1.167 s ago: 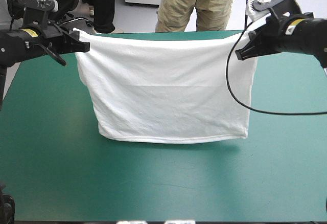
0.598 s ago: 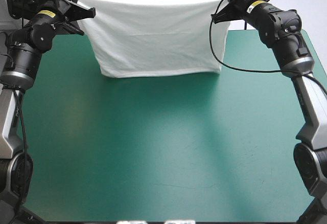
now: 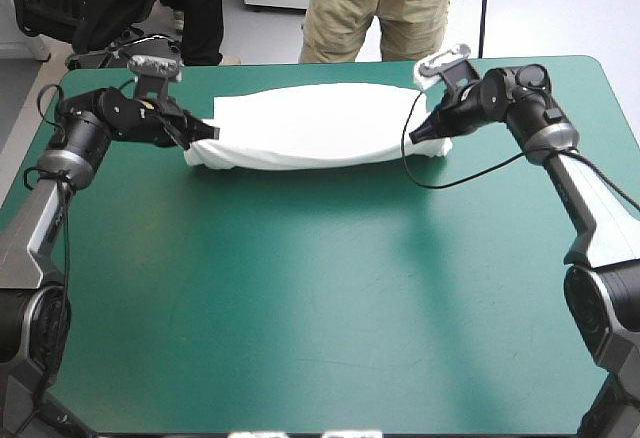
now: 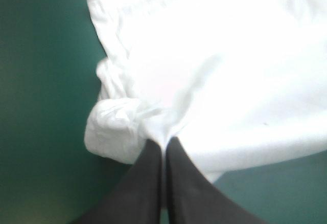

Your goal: Fold the cloth

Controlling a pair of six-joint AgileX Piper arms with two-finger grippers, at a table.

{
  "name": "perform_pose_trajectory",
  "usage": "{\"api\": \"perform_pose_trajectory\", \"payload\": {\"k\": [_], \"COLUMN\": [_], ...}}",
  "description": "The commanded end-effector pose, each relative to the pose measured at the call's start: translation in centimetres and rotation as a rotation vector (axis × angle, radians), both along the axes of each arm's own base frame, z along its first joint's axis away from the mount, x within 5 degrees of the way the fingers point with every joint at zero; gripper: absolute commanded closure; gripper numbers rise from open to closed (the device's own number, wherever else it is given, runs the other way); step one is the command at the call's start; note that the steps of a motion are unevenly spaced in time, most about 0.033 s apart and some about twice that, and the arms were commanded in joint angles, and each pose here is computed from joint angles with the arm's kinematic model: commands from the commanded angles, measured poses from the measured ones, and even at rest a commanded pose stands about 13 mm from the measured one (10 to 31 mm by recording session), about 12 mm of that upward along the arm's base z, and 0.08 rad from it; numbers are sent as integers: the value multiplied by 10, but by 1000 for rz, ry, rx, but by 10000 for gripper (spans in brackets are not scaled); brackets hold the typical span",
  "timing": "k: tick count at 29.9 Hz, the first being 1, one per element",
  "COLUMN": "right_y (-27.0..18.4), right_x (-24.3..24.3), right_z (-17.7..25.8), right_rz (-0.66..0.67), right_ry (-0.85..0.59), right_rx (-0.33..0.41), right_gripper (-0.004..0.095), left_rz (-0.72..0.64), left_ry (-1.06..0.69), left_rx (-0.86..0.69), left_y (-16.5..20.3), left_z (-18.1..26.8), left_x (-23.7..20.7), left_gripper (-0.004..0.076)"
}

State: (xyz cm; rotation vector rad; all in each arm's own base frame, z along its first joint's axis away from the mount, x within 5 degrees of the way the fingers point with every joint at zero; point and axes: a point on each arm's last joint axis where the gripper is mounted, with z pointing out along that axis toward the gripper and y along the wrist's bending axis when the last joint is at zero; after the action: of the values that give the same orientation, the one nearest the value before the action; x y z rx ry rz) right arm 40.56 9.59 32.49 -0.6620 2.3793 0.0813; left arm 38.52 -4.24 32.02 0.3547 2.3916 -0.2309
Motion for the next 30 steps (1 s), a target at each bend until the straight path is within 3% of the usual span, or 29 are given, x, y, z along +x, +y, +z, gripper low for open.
{"api": "perform_pose_trajectory", "payload": {"k": [1,9,21,30], "right_y": [-3,-11,-24,-25], "right_x": [-21,-63,-136,-165], "right_z": [12,-23,-59,-66], "right_rz": [17,18,19,14], "right_ry": [-21,127,356,408], "right_rx": [56,33,2,61], "right_gripper": [926,926,926,925], "left_rz": [-6,-67,-44,-83], "left_ry": [28,244,319,405], "left_rx": [-4,28,61,47], "left_y": [-1,-1,6,-2], "left_z": [0,-44,-55,-72], "left_x": [-18,-46,-101,-139], "left_gripper": [741,741,741,741]}}
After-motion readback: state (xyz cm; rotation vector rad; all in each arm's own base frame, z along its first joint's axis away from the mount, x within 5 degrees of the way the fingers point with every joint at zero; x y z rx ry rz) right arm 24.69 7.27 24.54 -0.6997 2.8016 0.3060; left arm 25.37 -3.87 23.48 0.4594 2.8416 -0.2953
